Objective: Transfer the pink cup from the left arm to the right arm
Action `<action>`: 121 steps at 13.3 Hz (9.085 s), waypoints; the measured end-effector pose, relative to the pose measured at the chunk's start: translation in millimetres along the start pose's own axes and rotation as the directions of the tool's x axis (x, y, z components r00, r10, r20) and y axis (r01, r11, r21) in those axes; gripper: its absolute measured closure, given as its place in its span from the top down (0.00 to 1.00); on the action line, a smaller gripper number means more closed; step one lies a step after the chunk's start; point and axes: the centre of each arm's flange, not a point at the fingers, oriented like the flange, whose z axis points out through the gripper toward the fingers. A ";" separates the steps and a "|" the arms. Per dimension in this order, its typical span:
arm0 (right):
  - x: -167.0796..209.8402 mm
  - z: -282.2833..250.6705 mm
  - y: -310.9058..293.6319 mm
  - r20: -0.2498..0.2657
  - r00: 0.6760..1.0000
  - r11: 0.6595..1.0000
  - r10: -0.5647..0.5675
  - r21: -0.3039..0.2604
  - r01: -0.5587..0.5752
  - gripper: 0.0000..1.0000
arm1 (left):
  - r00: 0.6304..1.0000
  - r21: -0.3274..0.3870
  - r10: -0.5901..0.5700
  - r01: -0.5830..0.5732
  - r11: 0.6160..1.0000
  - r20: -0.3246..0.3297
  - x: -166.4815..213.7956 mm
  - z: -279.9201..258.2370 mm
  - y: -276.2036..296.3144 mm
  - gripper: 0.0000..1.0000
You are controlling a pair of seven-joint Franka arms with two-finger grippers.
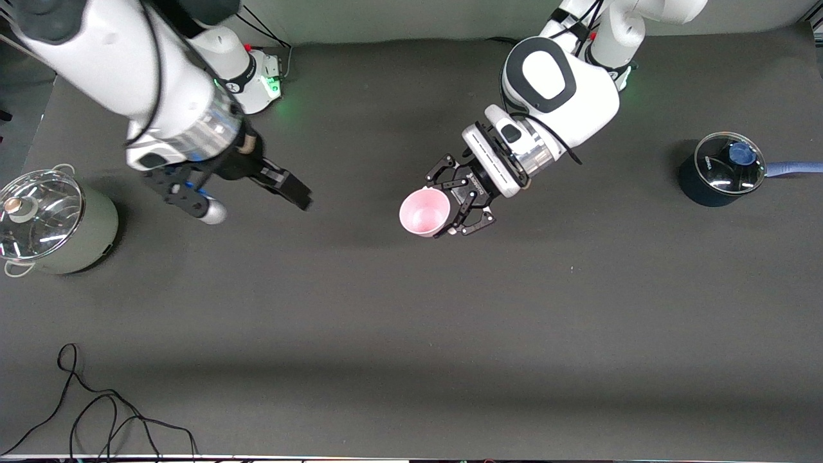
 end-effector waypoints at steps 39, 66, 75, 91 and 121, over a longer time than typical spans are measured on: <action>-93.4 94.7 -79.7 -0.004 1.000 0.999 0.015 0.050 -0.015 0.08 | 1.000 0.012 -0.008 0.008 1.000 0.006 0.6 1.2 6.5 0.94; 223.3 247.2 328.3 0.084 0.794 0.764 -0.602 -0.229 0.604 0.08 | 0.900 -0.245 -0.138 0.256 0.935 0.414 -115.2 -333.5 -313.8 1.00; 213.0 301.1 345.1 0.055 0.745 0.703 -0.665 -0.288 0.650 0.15 | 0.408 0.194 -0.338 0.355 0.914 0.848 5.6 -328.3 -278.2 1.00; 205.0 19.8 248.8 0.209 0.787 0.789 -0.580 -0.097 0.607 1.00 | 0.247 0.708 -0.740 0.219 0.671 0.625 76.3 -290.6 -223.7 1.00; 171.3 -56.1 312.8 0.074 0.805 0.789 -0.588 -0.164 0.592 1.00 | 0.288 0.737 -0.766 0.224 0.638 0.575 88.9 -291.7 -219.0 1.00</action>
